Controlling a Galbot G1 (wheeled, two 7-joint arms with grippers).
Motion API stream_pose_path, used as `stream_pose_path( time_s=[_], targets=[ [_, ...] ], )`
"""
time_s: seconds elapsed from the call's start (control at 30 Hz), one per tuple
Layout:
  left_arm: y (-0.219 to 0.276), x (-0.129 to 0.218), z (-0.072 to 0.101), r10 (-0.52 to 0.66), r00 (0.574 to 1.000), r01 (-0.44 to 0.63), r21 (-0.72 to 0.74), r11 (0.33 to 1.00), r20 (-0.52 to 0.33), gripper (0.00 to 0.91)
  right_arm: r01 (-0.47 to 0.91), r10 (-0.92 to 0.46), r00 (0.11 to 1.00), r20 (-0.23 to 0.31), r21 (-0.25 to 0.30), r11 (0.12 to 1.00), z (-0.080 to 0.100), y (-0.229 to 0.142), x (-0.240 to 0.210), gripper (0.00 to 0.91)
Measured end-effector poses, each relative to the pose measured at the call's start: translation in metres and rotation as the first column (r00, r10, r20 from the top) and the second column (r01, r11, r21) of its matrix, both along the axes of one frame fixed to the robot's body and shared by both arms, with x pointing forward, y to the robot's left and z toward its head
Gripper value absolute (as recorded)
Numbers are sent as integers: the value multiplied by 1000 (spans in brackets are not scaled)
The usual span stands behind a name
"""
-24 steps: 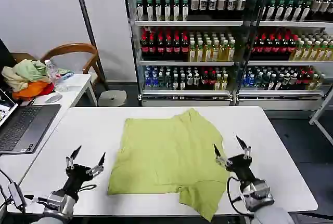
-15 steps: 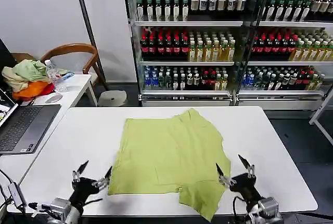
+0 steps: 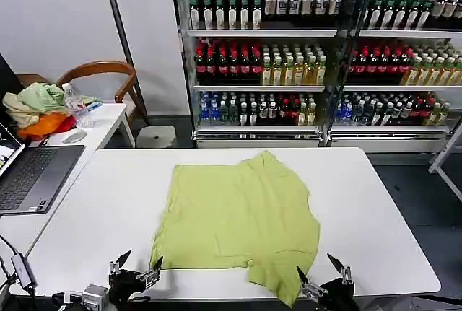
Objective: Fold and organize the clothes.
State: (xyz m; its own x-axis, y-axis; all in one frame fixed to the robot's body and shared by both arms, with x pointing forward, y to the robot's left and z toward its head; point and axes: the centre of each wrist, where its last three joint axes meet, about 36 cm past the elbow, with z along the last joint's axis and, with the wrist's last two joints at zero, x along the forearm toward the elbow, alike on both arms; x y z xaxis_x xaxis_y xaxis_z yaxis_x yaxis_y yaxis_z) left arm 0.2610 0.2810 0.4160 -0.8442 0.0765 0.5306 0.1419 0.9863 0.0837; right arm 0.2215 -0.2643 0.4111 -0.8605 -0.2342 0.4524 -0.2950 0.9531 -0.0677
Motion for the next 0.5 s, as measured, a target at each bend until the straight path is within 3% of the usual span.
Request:
stream_pose_path(
  time_s=[0.5],
  targets=[
    [-1, 0, -9, 42, 998, -41, 26, 999, -43, 907, 9, -6, 999, -50, 42, 999, -21, 16, -5, 907]
  ],
)
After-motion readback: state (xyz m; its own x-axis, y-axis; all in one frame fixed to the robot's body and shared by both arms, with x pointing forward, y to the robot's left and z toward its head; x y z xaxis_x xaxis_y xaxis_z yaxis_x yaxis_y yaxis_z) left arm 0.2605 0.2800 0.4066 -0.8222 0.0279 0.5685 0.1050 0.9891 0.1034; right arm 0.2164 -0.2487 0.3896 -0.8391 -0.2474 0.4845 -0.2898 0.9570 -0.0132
